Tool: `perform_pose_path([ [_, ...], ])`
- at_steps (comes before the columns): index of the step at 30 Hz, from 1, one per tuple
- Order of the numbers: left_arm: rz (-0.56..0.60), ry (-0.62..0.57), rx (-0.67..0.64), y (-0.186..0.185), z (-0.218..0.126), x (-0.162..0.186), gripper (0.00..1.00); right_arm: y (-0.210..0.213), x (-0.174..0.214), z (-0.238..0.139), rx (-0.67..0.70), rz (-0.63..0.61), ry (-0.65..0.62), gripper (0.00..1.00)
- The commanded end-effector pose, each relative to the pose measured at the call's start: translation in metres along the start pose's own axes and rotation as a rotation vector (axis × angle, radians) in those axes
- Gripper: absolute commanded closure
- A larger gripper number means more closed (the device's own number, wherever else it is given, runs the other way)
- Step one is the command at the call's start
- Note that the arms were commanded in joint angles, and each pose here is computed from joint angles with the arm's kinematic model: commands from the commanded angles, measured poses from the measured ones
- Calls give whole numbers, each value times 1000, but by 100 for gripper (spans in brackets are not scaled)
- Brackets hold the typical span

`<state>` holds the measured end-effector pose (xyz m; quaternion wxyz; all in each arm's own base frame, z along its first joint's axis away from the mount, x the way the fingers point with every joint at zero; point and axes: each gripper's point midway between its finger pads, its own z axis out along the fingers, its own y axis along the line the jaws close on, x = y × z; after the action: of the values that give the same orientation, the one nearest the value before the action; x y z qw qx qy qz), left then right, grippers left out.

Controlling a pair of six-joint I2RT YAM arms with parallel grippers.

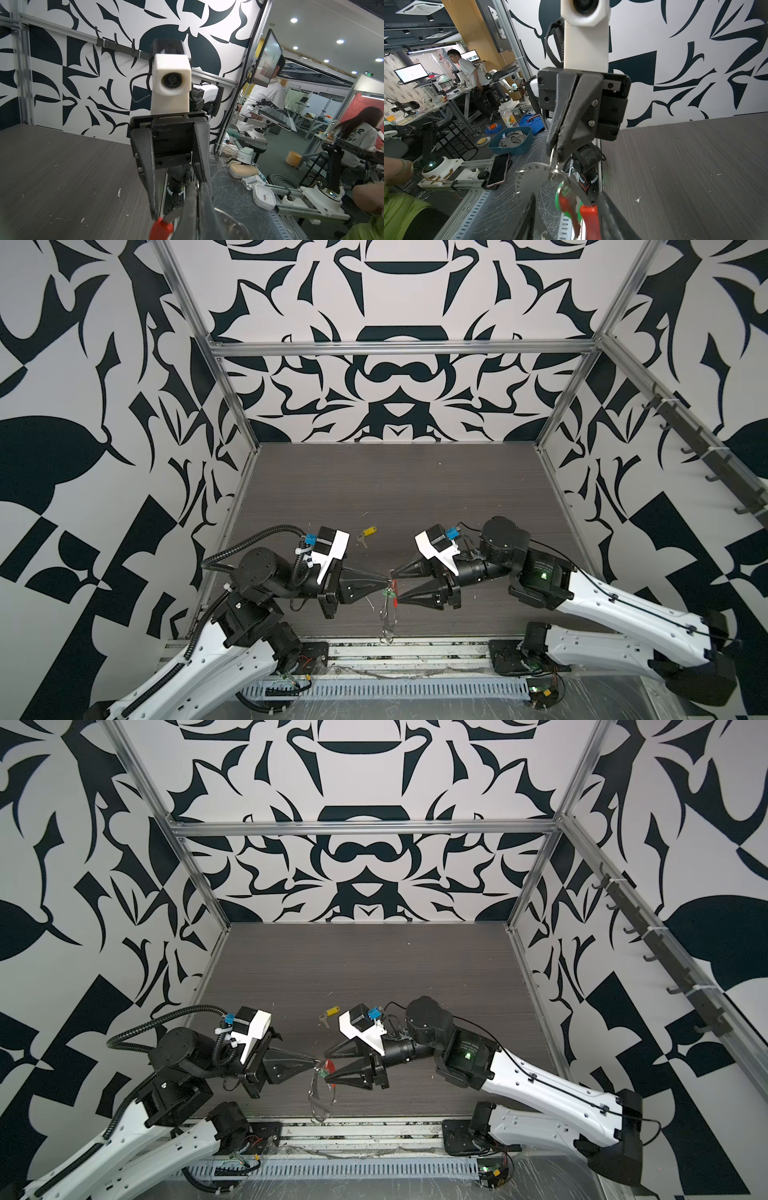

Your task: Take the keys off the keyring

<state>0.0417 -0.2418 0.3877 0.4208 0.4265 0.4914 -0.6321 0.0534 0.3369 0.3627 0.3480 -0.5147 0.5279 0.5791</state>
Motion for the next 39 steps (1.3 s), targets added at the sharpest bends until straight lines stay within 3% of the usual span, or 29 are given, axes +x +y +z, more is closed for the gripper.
perform_pose_path([
  [1,18,-13,33,-5,0,-3,100,9,-19,-1,-14,-60,-34,49],
  [9,3,-6,24,1,3,2,100,6,-13,4,-13,-59,-12,49],
  [23,-6,-11,-17,8,2,4,100,4,-9,4,7,-63,-2,60],
  [34,-6,-15,-33,11,2,6,100,-1,-14,-12,109,-96,-39,53],
  [39,-5,-18,-42,13,2,5,100,1,-8,-10,85,-81,-19,60],
])
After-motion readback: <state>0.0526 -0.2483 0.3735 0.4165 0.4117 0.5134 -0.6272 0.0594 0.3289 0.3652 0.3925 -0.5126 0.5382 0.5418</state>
